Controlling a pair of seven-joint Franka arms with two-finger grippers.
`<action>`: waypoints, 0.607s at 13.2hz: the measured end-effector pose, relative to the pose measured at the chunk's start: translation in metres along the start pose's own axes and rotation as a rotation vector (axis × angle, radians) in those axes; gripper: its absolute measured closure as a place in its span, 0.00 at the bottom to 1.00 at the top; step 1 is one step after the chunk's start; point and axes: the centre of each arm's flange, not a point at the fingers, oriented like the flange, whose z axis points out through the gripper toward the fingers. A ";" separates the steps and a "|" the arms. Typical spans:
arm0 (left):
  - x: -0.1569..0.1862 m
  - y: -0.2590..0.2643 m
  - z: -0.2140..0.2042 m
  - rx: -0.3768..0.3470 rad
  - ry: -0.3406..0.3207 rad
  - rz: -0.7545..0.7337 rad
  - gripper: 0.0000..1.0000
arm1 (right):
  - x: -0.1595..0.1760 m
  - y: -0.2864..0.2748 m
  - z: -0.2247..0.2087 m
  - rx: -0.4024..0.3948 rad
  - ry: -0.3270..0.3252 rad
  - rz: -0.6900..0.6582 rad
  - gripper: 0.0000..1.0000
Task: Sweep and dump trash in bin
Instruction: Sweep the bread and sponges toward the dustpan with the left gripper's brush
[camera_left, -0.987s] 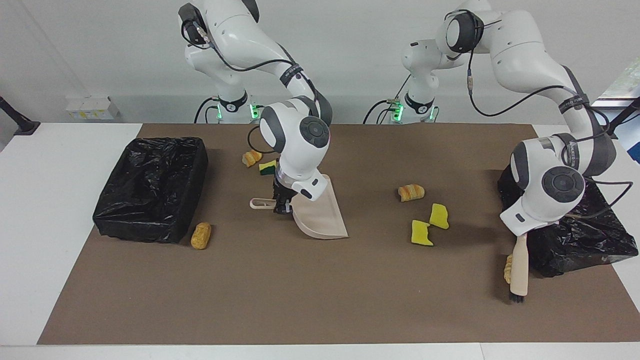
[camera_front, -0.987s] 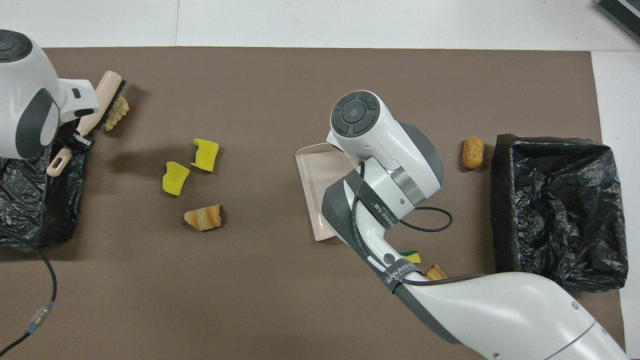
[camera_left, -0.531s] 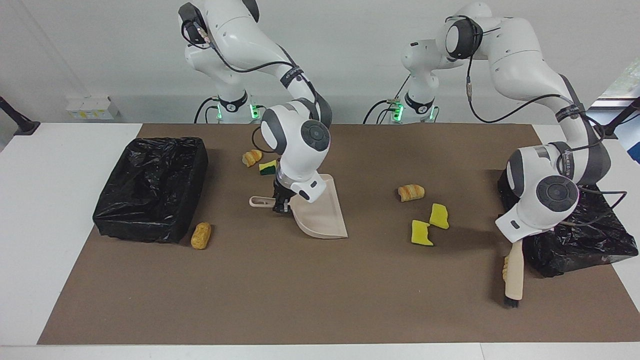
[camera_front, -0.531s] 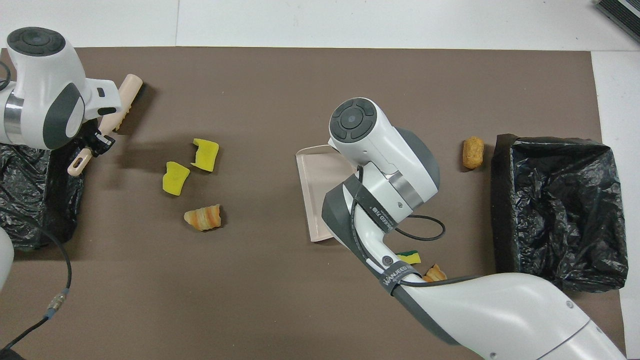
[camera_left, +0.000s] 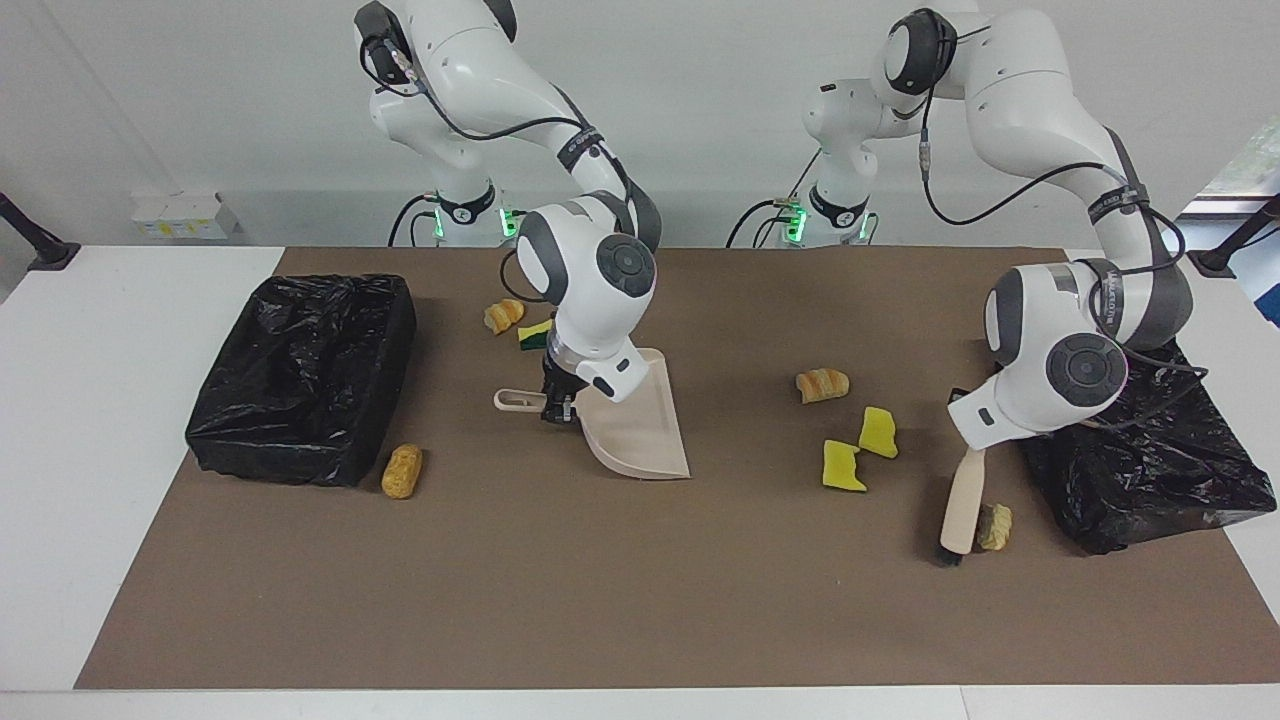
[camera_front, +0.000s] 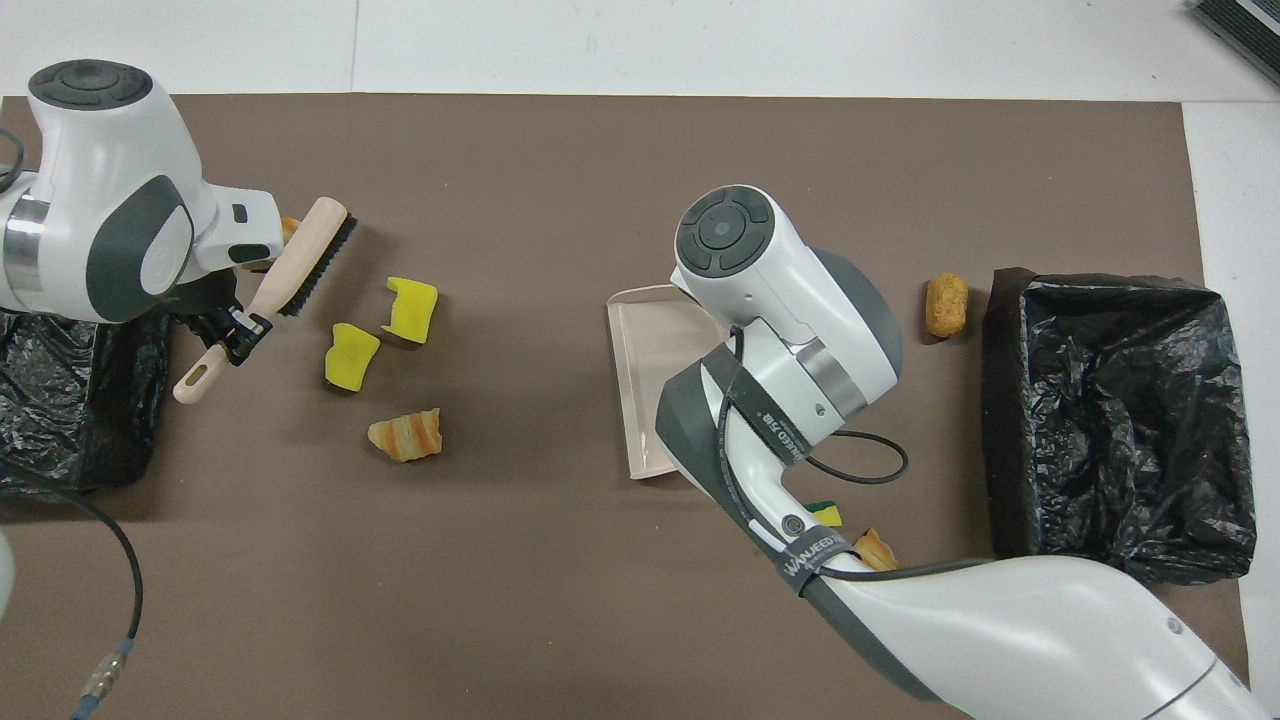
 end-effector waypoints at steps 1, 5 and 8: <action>-0.004 -0.011 -0.002 0.018 0.017 -0.018 0.73 | -0.004 0.000 -0.001 0.001 0.006 0.008 0.69; -0.008 -0.085 0.026 0.064 0.136 -0.098 0.73 | 0.003 -0.007 0.003 0.025 0.049 0.105 0.69; 0.009 -0.086 0.075 0.038 0.103 -0.053 0.73 | 0.031 -0.033 0.010 0.013 0.042 0.248 0.69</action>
